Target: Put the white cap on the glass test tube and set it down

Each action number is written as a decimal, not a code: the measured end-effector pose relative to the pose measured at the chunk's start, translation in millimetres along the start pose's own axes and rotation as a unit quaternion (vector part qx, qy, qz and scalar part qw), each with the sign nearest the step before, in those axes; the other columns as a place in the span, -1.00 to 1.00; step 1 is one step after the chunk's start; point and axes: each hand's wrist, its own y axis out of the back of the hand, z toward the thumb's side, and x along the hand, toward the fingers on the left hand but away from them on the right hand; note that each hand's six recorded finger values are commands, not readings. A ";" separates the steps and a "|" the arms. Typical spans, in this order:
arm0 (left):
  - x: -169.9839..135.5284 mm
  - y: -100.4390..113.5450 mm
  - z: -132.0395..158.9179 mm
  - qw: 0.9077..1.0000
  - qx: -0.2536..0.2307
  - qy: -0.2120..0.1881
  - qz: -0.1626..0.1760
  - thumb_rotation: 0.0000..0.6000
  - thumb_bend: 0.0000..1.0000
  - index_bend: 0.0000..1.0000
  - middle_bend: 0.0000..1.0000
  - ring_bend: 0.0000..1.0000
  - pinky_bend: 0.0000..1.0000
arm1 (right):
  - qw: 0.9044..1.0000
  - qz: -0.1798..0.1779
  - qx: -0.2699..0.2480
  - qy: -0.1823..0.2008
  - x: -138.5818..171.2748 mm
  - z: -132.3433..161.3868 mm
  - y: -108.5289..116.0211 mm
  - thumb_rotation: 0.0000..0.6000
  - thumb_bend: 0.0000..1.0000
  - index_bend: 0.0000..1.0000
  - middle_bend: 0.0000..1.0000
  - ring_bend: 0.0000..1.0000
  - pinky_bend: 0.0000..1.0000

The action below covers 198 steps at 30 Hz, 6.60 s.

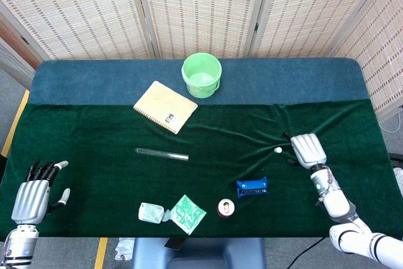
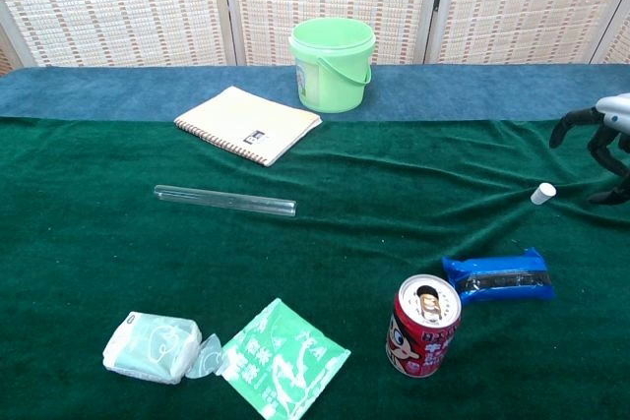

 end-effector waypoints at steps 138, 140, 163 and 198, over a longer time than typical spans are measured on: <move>181.4 -134.0 221.9 0.971 0.118 -0.144 -0.146 1.00 -0.30 -0.04 0.69 0.53 0.60 | 0.998 -0.018 -0.046 -0.032 64.4 -52.7 64.2 1.00 0.09 0.49 0.89 1.00 1.00; 181.3 -135.3 222.9 0.971 0.117 -0.144 -0.147 1.00 -0.30 -0.03 0.70 0.53 0.60 | 0.998 -0.017 -0.047 -0.032 64.0 -52.9 63.7 1.00 0.09 0.49 0.89 1.00 1.00; 183.7 -136.2 218.9 0.973 0.116 -0.138 -0.146 1.00 -0.21 0.17 0.75 0.57 0.61 | 0.998 -0.015 -0.050 -0.033 61.7 -53.9 61.2 1.00 0.10 0.50 0.89 1.00 1.00; 125.4 -74.0 278.2 0.926 -0.233 -0.211 -0.210 1.00 -0.09 0.30 0.79 0.62 0.65 | 0.956 -0.050 -0.176 0.228 70.3 104.2 145.8 1.00 0.10 0.51 0.91 1.00 1.00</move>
